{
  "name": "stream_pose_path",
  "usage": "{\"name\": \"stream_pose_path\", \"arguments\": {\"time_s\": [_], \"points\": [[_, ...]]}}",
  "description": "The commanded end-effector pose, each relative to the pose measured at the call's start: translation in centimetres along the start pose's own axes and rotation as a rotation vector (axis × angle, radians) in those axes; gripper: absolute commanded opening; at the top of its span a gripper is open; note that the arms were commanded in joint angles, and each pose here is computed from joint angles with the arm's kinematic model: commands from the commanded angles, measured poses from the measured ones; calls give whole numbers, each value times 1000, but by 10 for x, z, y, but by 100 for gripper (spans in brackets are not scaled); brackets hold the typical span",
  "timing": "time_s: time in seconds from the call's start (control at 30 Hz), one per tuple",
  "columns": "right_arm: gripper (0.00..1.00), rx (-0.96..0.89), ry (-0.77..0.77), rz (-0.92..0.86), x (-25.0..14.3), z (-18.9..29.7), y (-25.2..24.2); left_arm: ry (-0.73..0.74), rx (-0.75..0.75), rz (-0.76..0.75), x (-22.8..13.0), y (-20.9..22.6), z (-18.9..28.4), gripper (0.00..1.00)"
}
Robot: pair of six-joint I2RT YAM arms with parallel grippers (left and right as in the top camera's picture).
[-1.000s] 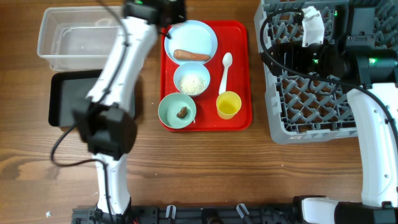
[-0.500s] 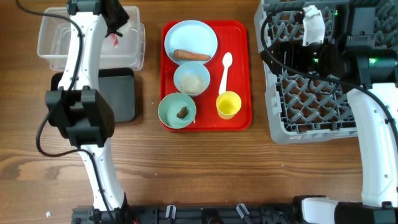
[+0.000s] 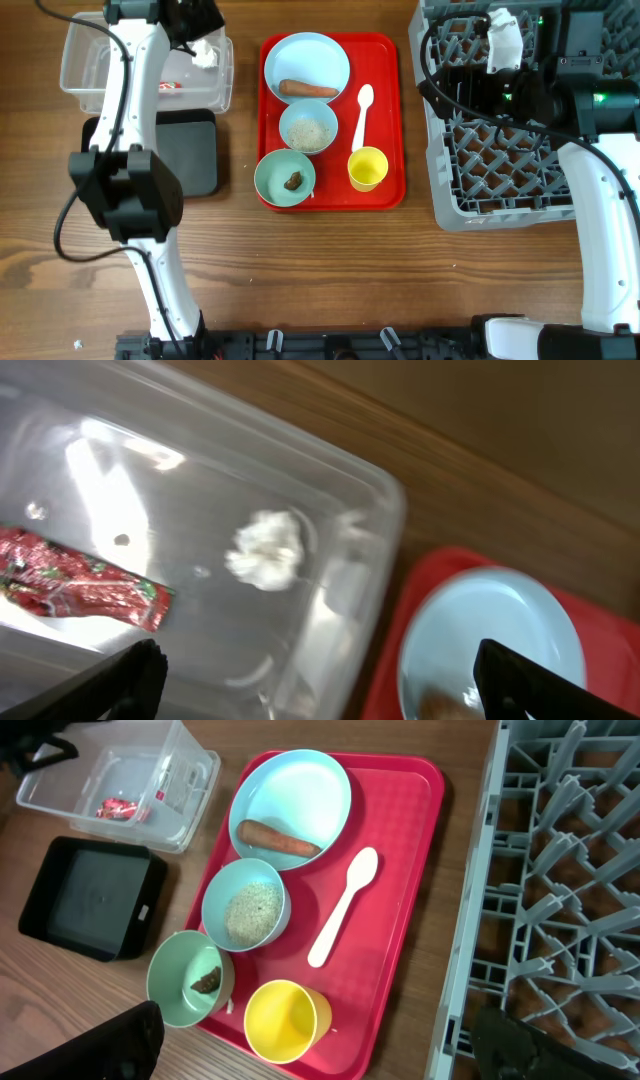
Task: Sort waste into correct bins and load items into the dishwasher rack
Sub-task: 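Lift the red wrapper and drop it into the clear plastic bin, then grasp the white bowl of rice with the left gripper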
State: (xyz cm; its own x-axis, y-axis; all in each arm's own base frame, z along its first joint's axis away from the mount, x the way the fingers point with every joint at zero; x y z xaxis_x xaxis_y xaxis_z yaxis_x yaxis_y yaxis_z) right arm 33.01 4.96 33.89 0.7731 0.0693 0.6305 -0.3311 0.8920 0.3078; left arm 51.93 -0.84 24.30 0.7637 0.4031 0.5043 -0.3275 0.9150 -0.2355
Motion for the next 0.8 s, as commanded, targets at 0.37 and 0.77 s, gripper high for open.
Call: {"name": "stream_pose_path", "arguments": {"time_s": [0.37, 0.77], "points": [[100, 3, -14, 0, 6, 1, 2, 295, -263, -650, -121, -124, 63, 83], [100, 4, -4, -4, 4, 1, 2, 395, -250, -569, -169, -164, 34, 75]]}}
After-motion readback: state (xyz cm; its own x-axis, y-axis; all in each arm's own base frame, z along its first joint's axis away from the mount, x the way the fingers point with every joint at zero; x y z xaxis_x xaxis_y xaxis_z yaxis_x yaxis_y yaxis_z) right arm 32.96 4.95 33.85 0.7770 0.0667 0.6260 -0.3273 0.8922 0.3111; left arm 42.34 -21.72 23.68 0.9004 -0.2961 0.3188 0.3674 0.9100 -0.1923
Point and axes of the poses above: each gripper's point midway between its finger pads, its own z axis back along the fingers, its own y axis along the line the jaws close on, x = y × z, the point moved 8 cm from there along z, back along the fingers, and after that the axes turned 1 degree about z, right-handed, at the moved point
